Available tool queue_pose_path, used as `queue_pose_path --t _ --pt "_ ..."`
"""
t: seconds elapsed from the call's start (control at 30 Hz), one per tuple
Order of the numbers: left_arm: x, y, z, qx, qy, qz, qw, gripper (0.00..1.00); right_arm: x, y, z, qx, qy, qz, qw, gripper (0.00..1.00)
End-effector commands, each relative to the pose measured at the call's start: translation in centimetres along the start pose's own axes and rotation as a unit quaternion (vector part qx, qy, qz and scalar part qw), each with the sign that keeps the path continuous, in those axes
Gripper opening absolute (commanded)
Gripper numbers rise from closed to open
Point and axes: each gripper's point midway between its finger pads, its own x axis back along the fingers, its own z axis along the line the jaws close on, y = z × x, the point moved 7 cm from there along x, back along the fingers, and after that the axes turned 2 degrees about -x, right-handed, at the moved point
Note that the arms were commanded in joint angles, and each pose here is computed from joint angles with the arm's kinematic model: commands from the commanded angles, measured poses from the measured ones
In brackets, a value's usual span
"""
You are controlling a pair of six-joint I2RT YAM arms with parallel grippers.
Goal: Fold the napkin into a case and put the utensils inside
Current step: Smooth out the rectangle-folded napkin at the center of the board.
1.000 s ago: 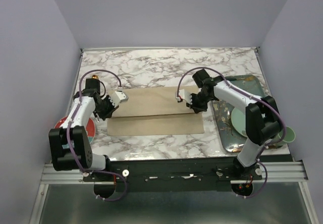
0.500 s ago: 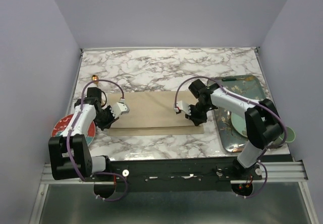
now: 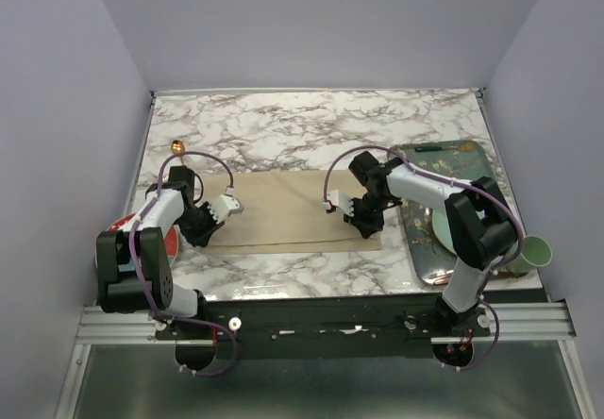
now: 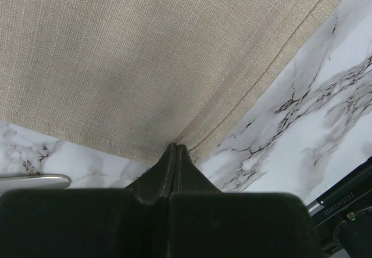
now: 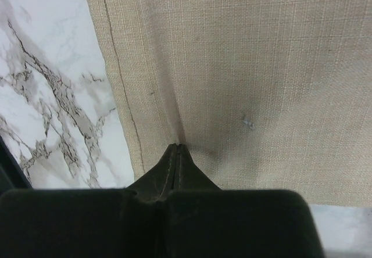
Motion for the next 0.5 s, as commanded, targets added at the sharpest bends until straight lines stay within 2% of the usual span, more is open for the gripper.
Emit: queue_pose_path --t 0.0,0.3,0.47 --pt "1.7 0.7 1.1 -0.008 0.036 -0.001 0.999 0.0 1.6 0.9 -0.8 0.001 -0.025 0.002 1.0 0.01" --pt "4.7 1.7 0.2 -0.017 0.069 -0.032 0.997 0.0 4.9 1.3 1.0 0.008 -0.032 -0.009 0.999 0.01" --pt "5.2 1.1 -0.6 -0.04 0.083 -0.03 0.995 0.0 4.7 0.4 2.1 0.003 -0.019 -0.002 1.0 0.01"
